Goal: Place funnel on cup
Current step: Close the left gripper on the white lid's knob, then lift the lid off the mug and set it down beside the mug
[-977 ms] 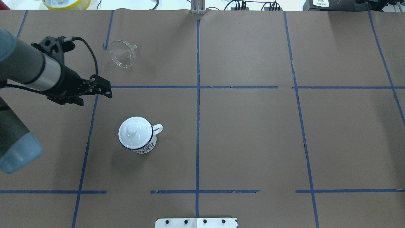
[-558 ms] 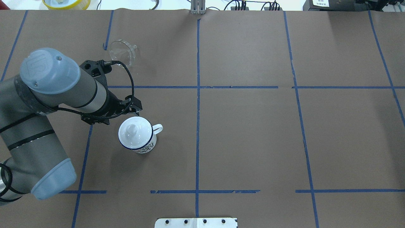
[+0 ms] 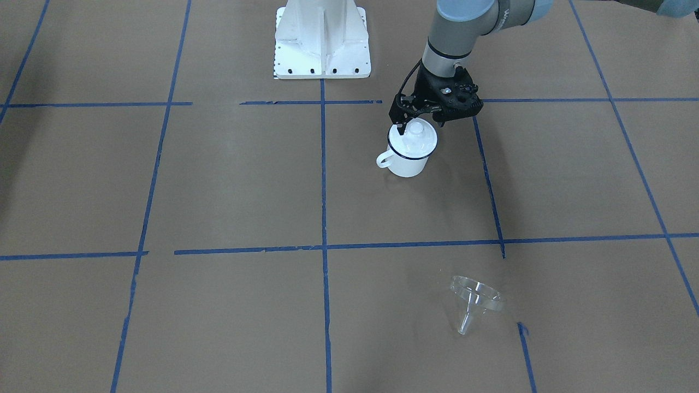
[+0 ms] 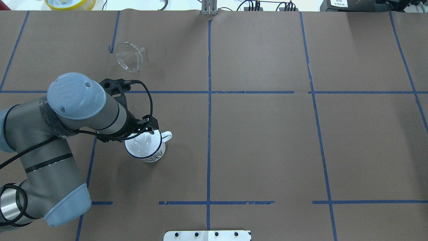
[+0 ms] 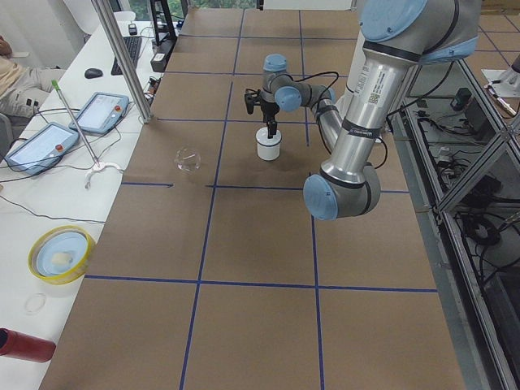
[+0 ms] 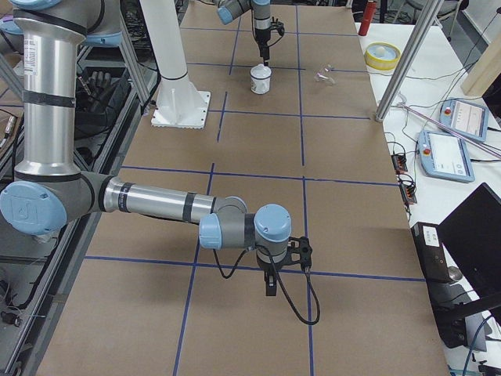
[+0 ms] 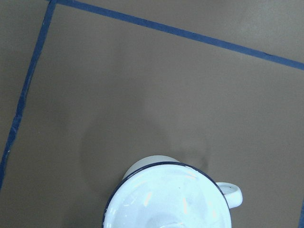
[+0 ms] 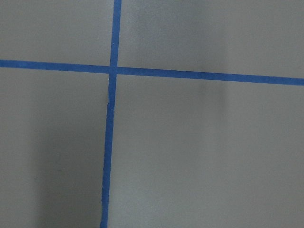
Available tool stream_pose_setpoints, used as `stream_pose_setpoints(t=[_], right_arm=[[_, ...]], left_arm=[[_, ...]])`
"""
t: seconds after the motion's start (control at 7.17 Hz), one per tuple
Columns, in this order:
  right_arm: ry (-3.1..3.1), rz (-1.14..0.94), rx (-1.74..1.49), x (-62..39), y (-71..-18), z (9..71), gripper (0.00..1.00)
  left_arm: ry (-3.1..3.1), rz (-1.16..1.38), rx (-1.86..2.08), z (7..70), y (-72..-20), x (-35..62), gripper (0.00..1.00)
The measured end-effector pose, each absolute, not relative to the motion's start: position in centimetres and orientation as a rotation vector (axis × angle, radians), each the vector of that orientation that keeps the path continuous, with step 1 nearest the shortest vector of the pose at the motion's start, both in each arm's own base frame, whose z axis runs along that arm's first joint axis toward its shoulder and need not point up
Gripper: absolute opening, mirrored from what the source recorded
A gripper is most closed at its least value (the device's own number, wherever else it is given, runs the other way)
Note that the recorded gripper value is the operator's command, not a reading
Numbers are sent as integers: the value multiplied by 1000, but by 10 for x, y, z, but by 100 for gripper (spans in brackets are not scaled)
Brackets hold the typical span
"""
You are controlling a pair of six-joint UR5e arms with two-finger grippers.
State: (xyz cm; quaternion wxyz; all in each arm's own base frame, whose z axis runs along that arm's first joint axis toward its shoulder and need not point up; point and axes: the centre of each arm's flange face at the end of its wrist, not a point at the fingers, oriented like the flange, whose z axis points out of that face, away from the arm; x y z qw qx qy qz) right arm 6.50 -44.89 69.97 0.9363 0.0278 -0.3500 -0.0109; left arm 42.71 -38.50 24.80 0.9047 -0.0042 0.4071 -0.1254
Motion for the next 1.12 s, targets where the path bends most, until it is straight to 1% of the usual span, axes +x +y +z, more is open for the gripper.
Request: stream_pose_setpoints(t=[0.14, 0.7, 1.12], right_arm=[[-715, -22, 57, 65, -449, 700, 100], [-715, -23, 58, 65, -449, 699, 100], [-715, -22, 57, 65, -449, 700, 100]], left_arm=[[836, -257, -10, 250, -384, 430, 0], [844, -251, -5, 245, -382, 429, 0], [863, -251, 11, 223, -380, 412, 0]])
